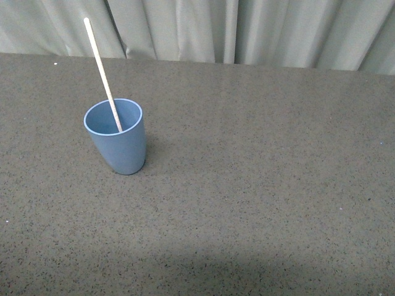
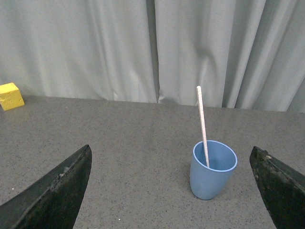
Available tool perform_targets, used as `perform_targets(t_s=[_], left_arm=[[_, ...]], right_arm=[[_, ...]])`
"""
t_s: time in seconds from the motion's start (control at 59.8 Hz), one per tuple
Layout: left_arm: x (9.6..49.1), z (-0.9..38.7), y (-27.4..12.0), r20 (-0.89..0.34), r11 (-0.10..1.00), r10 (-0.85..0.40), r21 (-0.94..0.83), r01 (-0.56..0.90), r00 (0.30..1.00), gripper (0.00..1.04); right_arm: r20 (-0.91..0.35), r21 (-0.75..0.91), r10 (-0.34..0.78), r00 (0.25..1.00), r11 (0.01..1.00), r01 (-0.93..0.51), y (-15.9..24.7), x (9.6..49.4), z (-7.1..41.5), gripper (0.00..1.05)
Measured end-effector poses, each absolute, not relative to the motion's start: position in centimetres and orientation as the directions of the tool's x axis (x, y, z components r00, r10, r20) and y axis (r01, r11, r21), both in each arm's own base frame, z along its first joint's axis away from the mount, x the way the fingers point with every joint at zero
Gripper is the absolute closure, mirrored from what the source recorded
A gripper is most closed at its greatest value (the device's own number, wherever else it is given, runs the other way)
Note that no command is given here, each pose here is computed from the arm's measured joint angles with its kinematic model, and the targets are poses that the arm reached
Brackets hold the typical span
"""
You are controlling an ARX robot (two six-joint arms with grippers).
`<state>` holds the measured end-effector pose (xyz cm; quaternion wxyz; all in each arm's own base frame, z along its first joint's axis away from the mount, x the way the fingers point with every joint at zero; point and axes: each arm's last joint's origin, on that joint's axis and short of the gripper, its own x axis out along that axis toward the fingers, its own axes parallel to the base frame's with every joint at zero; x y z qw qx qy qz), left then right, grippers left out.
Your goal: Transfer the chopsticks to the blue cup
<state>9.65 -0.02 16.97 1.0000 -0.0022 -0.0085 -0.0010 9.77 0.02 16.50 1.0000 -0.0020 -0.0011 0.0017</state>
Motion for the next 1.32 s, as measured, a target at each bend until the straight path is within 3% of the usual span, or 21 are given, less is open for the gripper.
perform_targets(t_s=[0.084, 0.234, 0.452, 1.321], left_arm=[[9.65, 16.97, -0.02, 0.017, 1.0, -0.002, -0.004, 0.002, 1.0, 0.07], [9.65, 16.97, -0.02, 0.017, 1.0, -0.002, -0.004, 0.002, 1.0, 0.07], [9.65, 16.97, -0.02, 0.017, 1.0, -0.002, -0.004, 0.002, 1.0, 0.07], [9.65, 16.97, -0.02, 0.017, 1.0, -0.002, -0.004, 0.002, 1.0, 0.07]], right_arm=[[0.002, -0.004, 0.003, 1.0, 1.0, -0.003, 0.02, 9.77, 16.5, 0.78], [0.002, -0.004, 0.003, 1.0, 1.0, -0.003, 0.02, 9.77, 16.51, 0.43], [0.002, -0.003, 0.003, 1.0, 1.0, -0.003, 0.02, 9.77, 16.5, 0.08], [0.002, -0.003, 0.003, 1.0, 1.0, -0.003, 0.02, 9.77, 16.5, 0.09]])
